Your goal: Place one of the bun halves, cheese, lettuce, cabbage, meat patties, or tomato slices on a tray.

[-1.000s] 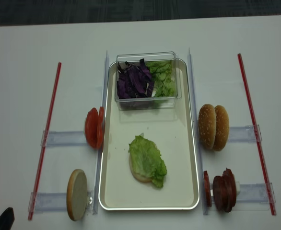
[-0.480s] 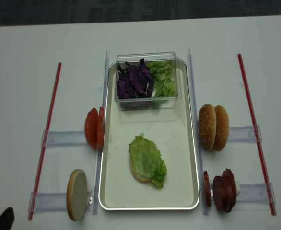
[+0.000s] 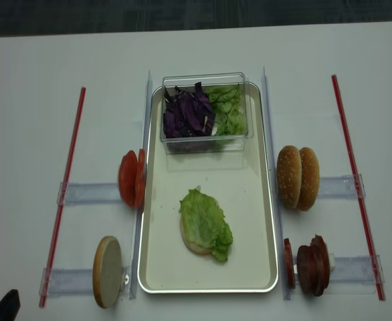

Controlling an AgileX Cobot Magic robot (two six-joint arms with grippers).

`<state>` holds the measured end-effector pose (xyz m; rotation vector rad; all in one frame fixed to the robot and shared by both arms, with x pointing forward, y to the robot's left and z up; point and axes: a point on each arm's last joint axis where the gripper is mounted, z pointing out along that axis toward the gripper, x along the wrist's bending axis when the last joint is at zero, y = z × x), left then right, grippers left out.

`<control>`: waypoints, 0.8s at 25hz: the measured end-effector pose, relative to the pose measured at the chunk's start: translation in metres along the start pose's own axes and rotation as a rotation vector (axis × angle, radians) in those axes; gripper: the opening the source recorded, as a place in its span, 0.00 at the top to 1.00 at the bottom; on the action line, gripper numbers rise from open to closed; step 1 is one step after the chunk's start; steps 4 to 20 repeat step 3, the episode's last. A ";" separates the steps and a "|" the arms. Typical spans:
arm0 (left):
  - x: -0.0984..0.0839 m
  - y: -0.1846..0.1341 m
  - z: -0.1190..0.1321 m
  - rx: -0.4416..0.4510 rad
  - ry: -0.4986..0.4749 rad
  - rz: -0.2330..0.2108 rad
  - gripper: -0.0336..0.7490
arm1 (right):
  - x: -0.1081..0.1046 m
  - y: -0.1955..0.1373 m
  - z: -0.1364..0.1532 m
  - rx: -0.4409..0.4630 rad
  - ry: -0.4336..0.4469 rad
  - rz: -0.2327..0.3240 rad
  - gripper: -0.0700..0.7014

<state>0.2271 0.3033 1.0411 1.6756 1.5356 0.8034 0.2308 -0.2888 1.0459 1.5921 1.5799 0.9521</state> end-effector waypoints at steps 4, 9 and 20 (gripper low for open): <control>0.000 0.000 0.000 0.000 0.000 0.000 0.35 | 0.000 0.000 0.000 0.000 0.000 0.000 0.31; 0.000 0.000 0.000 0.000 0.000 0.000 0.35 | 0.000 0.000 0.000 0.000 0.000 0.000 0.31; 0.000 0.000 0.000 0.000 0.000 0.000 0.35 | 0.000 0.000 0.000 0.000 0.000 0.000 0.31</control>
